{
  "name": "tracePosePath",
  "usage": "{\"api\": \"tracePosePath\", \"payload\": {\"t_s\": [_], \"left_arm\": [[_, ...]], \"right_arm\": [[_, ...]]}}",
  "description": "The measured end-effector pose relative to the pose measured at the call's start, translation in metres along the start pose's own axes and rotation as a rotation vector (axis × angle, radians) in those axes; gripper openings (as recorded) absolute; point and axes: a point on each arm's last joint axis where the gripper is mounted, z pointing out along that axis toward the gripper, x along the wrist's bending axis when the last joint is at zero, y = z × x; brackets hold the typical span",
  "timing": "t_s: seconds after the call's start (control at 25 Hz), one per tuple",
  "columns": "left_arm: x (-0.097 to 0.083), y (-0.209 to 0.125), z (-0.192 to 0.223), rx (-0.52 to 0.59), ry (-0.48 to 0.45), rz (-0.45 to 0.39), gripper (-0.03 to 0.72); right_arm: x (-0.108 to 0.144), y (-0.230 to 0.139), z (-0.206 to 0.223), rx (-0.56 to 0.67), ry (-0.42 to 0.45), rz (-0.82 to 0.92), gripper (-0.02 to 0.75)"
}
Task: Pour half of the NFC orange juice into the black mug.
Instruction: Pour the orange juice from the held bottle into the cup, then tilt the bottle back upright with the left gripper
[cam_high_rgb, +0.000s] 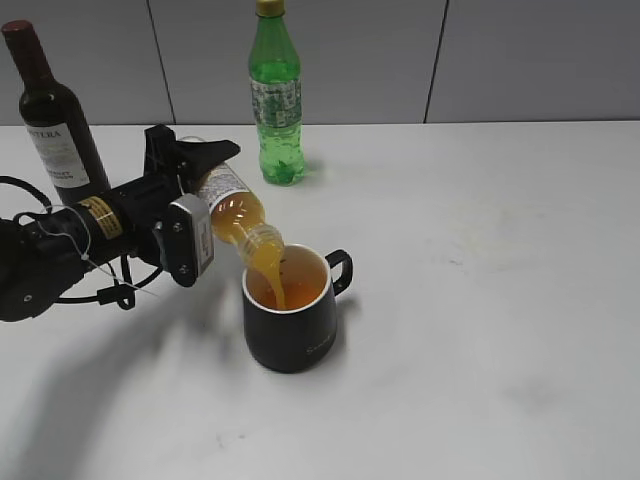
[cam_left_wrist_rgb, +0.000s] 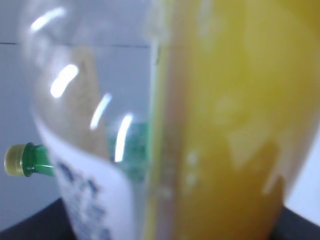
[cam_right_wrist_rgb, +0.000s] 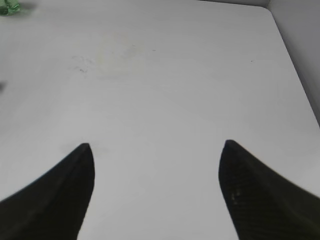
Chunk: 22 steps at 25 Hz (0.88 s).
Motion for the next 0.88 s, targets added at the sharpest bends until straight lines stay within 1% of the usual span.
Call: {"api": "tracePosePath", "payload": {"t_s": [0.88], "left_arm": [[0.0007, 0.0, 0.0, 0.0, 0.008, 0.015, 0.465]], "right_arm": [[0.0, 0.0, 0.0, 0.0, 0.0, 0.0, 0.587]]}}
